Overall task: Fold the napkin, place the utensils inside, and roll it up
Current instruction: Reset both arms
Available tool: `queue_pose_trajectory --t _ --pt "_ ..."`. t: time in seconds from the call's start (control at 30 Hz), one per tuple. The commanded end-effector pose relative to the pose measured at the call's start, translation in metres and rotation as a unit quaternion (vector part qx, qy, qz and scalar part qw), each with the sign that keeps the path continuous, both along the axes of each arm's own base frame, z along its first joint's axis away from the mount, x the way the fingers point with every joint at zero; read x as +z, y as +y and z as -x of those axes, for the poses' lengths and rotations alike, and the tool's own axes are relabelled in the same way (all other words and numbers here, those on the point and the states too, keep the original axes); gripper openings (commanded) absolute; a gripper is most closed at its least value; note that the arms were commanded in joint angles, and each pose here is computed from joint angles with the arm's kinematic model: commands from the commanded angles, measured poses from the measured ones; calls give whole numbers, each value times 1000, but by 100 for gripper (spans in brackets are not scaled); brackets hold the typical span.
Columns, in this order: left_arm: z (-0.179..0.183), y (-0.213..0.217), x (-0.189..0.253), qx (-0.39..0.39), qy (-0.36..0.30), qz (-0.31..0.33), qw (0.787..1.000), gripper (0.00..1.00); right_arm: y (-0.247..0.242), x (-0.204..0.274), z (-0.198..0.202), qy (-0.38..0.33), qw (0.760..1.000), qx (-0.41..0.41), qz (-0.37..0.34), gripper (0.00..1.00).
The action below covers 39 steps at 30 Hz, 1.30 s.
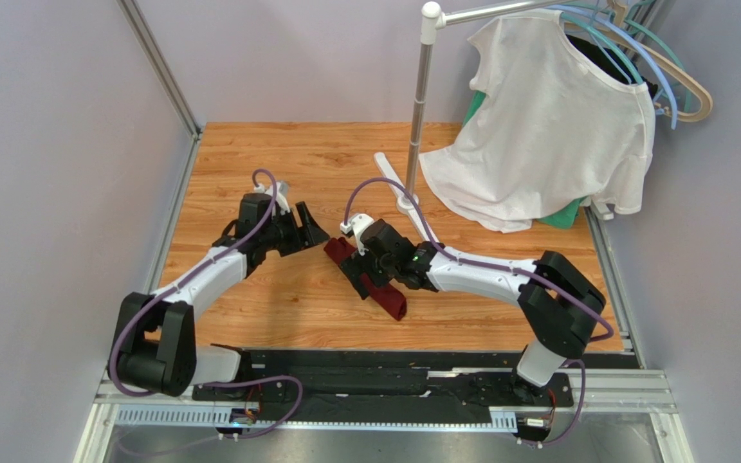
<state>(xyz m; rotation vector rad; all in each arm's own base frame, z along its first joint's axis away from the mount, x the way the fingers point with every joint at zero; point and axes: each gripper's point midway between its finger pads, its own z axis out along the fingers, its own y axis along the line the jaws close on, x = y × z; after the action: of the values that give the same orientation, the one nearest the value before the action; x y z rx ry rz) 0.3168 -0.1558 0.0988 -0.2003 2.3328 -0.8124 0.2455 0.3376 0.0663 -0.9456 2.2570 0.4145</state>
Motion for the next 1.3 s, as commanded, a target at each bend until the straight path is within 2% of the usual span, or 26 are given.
queue_pose_trajectory --t 0.0,0.13,0.3,0.33,0.4,0.47,0.53,0.67,0.73,0.87,0.9,0.93,0.97,1.27 --pt "4 23 30 44 -48 -32 997 77 -6 43 -14 -51 997 -43 -37 100" --pt "9 48 54 82 -89 -76 990 81 -38 35 -26 -26 993 -102 -54 100" --pt "11 69 91 105 -114 -41 987 82 -104 39 -54 -7 971 -212 -111 100" --pt "9 88 94 130 -112 -42 984 82 -115 56 -57 -22 964 -225 -138 100" --pt "15 100 107 133 -118 -26 984 82 -155 57 -62 -26 948 -282 -147 100" --pt "19 125 122 161 -134 -20 978 82 -198 75 -64 -48 921 -355 -153 100" --pt "28 141 135 169 -144 -41 974 82 -218 86 -62 -58 910 -380 -157 100" --pt "51 148 165 153 -185 -89 967 82 -261 117 -41 -112 889 -422 -137 100" --pt "59 143 176 132 -214 -104 962 84 -273 135 -32 -147 878 -432 -146 100" --pt "75 128 189 99 -279 -103 950 87 -282 149 -21 -171 865 -440 -168 100" --pt "75 128 182 99 -276 -103 950 88 -283 151 -20 -176 863 -442 -171 100" --pt "75 128 179 102 -276 -103 950 94 -289 153 -19 -186 856 -452 -170 100" --pt "75 128 182 102 -277 -100 950 95 -290 153 -19 -187 854 -455 -169 100" --pt "78 128 187 96 -293 -113 944 96 -290 145 -22 -175 858 -457 -153 100"
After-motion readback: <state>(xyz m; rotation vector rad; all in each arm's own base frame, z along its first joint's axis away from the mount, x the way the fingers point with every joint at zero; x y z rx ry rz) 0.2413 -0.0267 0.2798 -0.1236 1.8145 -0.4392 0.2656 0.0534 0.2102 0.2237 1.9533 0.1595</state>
